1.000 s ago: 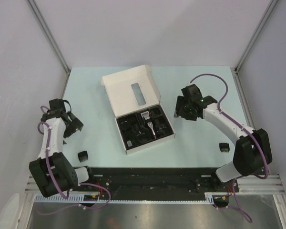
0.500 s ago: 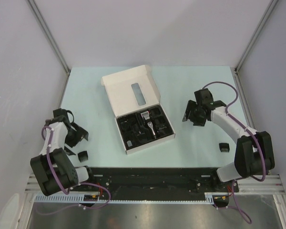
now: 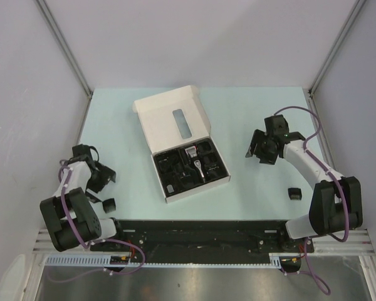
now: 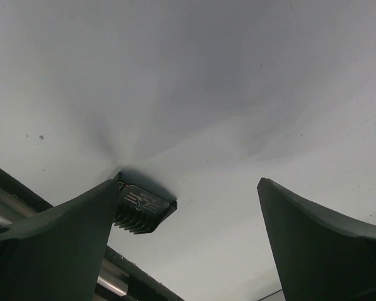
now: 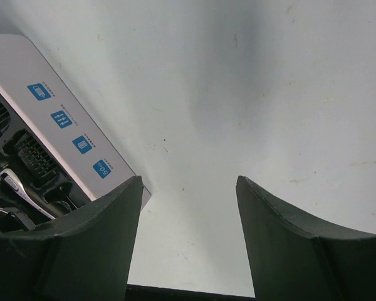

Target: Sort the hair-cutting tools

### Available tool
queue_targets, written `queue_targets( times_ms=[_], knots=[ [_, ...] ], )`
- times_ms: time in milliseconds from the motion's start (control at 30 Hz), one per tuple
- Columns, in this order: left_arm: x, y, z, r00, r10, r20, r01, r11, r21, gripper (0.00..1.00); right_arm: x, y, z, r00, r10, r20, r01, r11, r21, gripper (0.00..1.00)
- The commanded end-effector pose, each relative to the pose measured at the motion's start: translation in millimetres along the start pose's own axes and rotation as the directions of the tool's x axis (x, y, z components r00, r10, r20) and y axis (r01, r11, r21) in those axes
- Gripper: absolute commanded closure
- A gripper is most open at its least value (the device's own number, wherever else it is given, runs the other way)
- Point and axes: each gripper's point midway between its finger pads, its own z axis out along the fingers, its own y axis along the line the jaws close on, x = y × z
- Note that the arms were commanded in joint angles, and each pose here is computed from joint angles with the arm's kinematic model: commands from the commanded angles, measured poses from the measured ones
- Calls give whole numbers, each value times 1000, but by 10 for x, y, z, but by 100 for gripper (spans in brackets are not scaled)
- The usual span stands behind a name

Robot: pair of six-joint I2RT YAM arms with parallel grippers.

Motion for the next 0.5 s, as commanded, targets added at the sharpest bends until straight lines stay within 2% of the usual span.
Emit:
queue_targets(
  times_ms=[0, 67, 167, 467],
  knots=[
    [125, -23, 114, 999, -40, -32, 41, 999, 36, 2, -67, -46, -123, 999, -10, 37, 11, 1000, -11, 34],
    [254, -46, 147, 995, -59, -74, 63, 996, 62, 3, -69, -54, -132, 999, -11, 40, 11, 1000, -10, 34],
    [257, -121, 138, 997, -52, -59, 58, 993, 100, 4, -61, -71, -119, 999, -8, 38, 9, 1000, -10, 34],
    [595, -572, -12, 993, 50, -105, -27, 977, 212, 5, -42, -52, -108, 999, 0, 33, 0, 1000, -26, 36]
  ],
)
